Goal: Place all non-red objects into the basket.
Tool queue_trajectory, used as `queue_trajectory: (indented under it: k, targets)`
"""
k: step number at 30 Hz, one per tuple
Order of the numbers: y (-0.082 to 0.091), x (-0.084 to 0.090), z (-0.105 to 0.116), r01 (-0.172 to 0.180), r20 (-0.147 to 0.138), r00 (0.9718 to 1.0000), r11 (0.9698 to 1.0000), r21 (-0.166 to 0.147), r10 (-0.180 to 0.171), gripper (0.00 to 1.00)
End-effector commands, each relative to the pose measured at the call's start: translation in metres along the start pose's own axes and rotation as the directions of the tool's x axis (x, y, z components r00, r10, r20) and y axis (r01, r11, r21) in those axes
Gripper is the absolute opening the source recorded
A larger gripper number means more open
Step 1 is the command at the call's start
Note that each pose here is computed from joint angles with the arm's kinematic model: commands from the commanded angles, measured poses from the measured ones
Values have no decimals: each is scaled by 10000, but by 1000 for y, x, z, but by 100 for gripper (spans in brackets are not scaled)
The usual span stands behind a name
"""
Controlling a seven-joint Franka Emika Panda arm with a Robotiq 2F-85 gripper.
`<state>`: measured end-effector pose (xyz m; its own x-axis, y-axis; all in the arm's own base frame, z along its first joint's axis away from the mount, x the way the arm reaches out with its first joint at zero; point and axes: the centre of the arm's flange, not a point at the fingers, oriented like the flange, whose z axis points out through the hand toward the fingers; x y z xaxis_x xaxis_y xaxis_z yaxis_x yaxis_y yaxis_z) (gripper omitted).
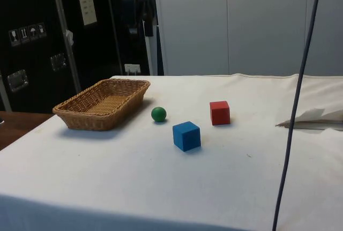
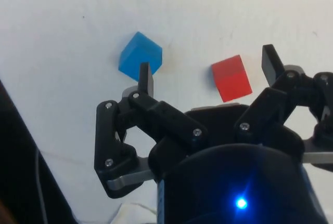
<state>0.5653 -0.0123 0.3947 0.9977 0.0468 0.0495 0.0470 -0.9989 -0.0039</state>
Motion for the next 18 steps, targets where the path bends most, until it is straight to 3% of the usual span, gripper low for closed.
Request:
queue_trajectory:
  k: [1,8,9,18]
  targets:
    - [1,1,5,42,-118,9999,10000,-71,-42,100]
    - [1,0,19,74,-117,9999,9999,-115,-75,100]
    - [1,0,23,98,-215,9997,9998,-182,-102,100]
    - [1,0,56,75,-148,9999,9996,-258,-79,100]
